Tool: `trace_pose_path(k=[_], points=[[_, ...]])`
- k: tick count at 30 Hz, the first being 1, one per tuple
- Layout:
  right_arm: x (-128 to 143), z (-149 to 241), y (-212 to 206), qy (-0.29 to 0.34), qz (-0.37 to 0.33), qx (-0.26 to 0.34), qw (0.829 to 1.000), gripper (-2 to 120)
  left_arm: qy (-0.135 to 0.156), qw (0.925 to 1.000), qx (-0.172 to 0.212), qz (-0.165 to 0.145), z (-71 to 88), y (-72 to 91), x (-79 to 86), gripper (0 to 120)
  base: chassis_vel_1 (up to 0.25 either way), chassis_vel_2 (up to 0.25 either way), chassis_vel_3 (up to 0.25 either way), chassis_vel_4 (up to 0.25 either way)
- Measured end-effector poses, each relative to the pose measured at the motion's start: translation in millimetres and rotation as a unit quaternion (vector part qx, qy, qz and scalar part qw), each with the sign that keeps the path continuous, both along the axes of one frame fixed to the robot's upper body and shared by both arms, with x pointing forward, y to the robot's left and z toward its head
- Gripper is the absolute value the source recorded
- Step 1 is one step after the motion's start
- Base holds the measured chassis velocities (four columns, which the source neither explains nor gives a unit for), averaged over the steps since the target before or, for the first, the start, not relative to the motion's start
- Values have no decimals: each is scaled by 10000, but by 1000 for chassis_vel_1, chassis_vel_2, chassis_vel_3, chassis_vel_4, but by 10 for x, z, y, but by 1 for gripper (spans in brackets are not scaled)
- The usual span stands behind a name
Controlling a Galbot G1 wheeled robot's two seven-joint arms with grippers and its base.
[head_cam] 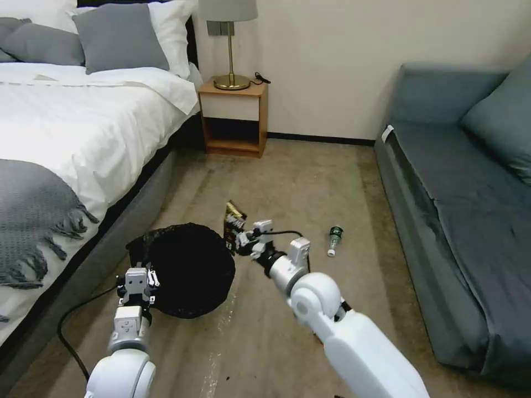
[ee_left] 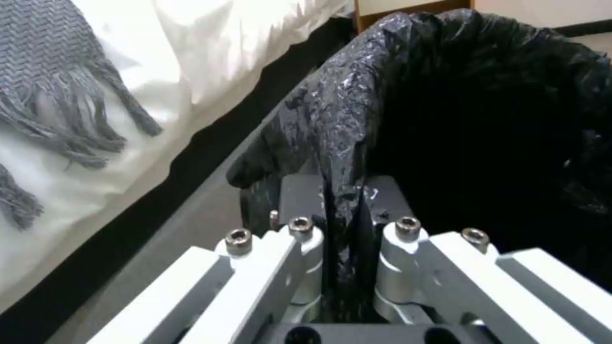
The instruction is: Pick up the trash bin, then pick up the garbage on the floor and place it into the trash bin.
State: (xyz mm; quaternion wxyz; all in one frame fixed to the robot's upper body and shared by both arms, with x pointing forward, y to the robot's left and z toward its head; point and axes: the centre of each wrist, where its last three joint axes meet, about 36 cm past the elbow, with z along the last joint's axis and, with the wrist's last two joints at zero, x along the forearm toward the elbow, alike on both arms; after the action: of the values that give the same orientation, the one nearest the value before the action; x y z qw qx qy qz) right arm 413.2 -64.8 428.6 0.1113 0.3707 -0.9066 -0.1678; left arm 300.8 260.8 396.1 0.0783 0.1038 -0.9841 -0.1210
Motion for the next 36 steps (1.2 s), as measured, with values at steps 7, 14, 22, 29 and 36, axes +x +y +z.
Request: trace_pose_path(k=[7, 14, 22, 29, 36], points=[[-113, -84, 151, 24, 113, -12, 9999, 0, 6, 10000, -20, -16, 21, -46, -61, 6, 0, 0, 0, 0], [-161, 74, 172, -31, 212, 201, 9996, 0, 13, 10000, -18, 3, -1, -44, -38, 6, 0, 0, 0, 0], [-160, 19, 116, -81, 208, 63, 9997, 0, 35, 10000, -33, 16, -35, -50, -20, 6, 0, 0, 0, 0], [-141, -338, 212, -31, 207, -380, 9991, 0, -20, 9999, -90, -50, 13, -129, -44, 6, 0, 0, 0, 0], [-130, -849, 384, 390, 181, -1101, 9930, 0, 33, 9999, -152, -19, -26, -175, -62, 6, 0, 0, 0, 0]])
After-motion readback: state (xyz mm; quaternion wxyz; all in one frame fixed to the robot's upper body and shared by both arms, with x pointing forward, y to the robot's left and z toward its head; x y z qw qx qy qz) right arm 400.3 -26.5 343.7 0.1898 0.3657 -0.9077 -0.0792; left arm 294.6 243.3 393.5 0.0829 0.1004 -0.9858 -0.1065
